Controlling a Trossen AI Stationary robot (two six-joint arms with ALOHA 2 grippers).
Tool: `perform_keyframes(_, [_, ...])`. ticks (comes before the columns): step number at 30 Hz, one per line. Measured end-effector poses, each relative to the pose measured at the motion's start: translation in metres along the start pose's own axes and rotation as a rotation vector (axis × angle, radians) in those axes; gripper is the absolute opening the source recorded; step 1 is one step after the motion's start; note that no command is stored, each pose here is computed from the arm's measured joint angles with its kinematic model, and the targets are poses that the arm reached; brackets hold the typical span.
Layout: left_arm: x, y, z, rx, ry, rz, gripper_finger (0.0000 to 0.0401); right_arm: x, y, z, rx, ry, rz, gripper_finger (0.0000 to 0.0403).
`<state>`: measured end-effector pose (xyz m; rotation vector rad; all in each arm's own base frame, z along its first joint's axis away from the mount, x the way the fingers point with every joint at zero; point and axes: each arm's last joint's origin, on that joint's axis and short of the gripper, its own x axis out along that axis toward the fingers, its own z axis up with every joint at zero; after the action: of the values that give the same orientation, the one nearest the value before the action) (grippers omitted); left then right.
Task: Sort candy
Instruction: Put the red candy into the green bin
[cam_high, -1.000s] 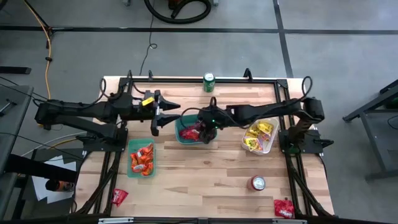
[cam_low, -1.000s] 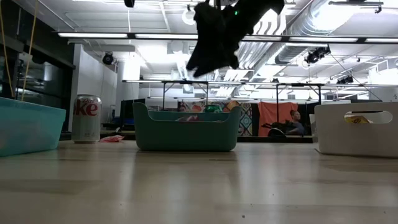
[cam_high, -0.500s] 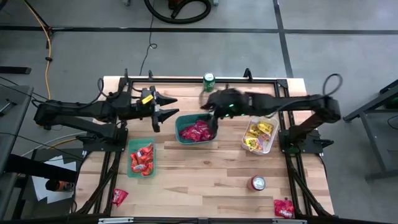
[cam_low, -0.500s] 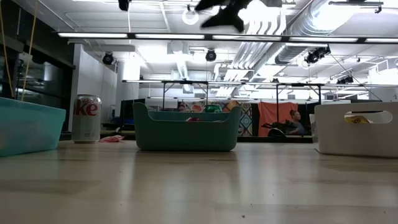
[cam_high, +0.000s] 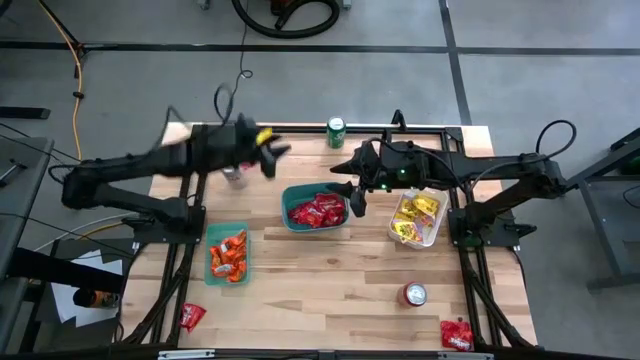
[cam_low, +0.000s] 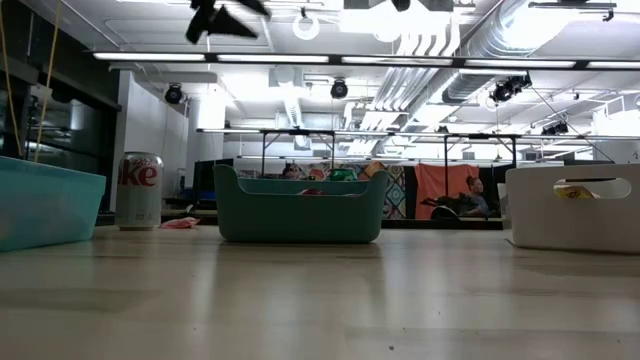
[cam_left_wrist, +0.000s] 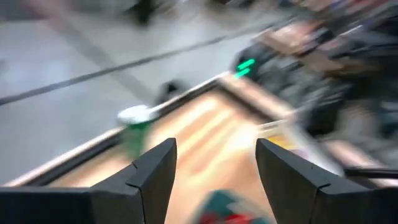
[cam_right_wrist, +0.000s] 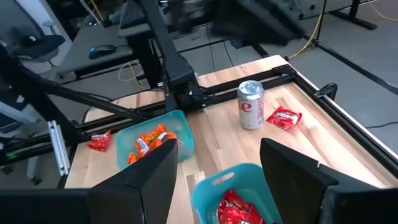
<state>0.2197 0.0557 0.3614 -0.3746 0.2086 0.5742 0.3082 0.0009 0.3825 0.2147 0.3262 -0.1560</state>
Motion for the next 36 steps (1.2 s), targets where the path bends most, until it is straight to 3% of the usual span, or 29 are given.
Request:
perform_keyframes(4, [0.018,0.042,0.036,0.040,0.176,0.246,0.0204,0.001,-0.005,0.001,0.017,0.001,-0.017,0.0225])
perform_keyframes(8, [0.046,0.093,0.047,0.027,0.362,0.406,0.0204,0.001,-0.007,0.000,0.045,0.008,-0.028,0.0225])
perform_keyframes(12, [0.075,0.144,0.024,-0.088,0.589,0.504,0.0204,0.001,-0.007,-0.002,0.073,0.031,-0.032,0.0225])
perform_keyframes(17, [0.109,0.186,-0.019,-0.180,0.844,0.596,0.0204,0.001,-0.005,-0.006,0.105,0.054,-0.030,0.0225])
perform_keyframes(26, [0.151,0.217,-0.073,-0.206,1.081,0.623,0.0204,0.001,-0.001,-0.009,0.159,0.064,-0.036,0.0225])
perform_keyframes(36, [0.162,0.218,-0.094,-0.201,1.179,0.629,0.0204,0.000,0.002,-0.009,0.152,0.051,-0.073,0.0225])
